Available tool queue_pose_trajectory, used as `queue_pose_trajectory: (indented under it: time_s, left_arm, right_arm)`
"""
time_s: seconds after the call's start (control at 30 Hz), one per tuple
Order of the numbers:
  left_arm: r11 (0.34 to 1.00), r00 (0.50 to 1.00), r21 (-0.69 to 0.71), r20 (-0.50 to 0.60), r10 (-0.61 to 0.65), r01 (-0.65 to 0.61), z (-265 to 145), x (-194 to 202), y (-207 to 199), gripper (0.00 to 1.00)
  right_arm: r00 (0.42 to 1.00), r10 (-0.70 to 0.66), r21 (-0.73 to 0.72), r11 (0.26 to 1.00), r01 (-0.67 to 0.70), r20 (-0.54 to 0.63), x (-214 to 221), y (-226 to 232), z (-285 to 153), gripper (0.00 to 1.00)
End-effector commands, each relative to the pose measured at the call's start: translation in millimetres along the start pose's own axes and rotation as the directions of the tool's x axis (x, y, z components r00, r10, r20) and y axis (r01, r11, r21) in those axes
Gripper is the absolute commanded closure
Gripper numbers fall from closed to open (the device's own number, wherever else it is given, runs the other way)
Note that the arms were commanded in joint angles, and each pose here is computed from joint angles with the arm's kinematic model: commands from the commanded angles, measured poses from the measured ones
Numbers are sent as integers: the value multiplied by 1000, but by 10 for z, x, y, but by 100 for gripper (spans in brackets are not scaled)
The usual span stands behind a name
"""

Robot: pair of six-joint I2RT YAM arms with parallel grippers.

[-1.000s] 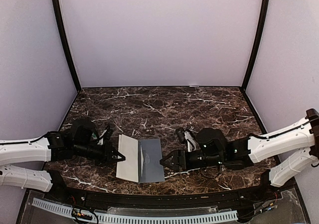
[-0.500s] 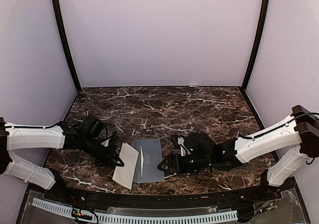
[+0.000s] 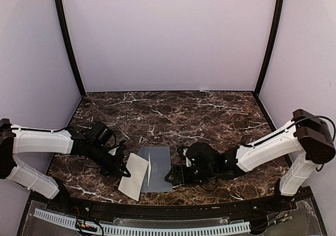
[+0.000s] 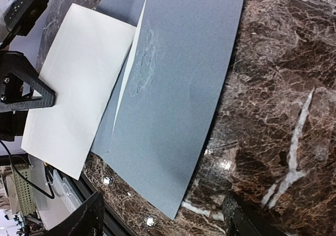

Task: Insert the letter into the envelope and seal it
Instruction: Place the letter in the envelope.

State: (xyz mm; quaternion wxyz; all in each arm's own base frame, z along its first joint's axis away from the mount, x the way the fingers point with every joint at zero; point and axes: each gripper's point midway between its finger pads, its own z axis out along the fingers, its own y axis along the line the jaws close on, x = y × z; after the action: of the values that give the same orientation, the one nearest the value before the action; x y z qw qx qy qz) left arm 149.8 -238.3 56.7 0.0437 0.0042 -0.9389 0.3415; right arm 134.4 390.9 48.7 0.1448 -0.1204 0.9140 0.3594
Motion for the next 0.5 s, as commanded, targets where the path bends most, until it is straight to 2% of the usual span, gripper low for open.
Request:
queue_pose_trajectory:
  time_s: [0.0, 0.47]
  left_arm:
    - [1000, 1000, 5, 0, -3, 3, -8, -17, -10, 100]
    - [999, 1000, 36, -17, -1, 1, 56, -34, -39, 100]
  right_arm:
    - [1000, 16, -40, 999, -16, 8, -88, 78, 79, 26]
    - [998, 55, -88, 995, -57, -25, -36, 34, 245, 32]
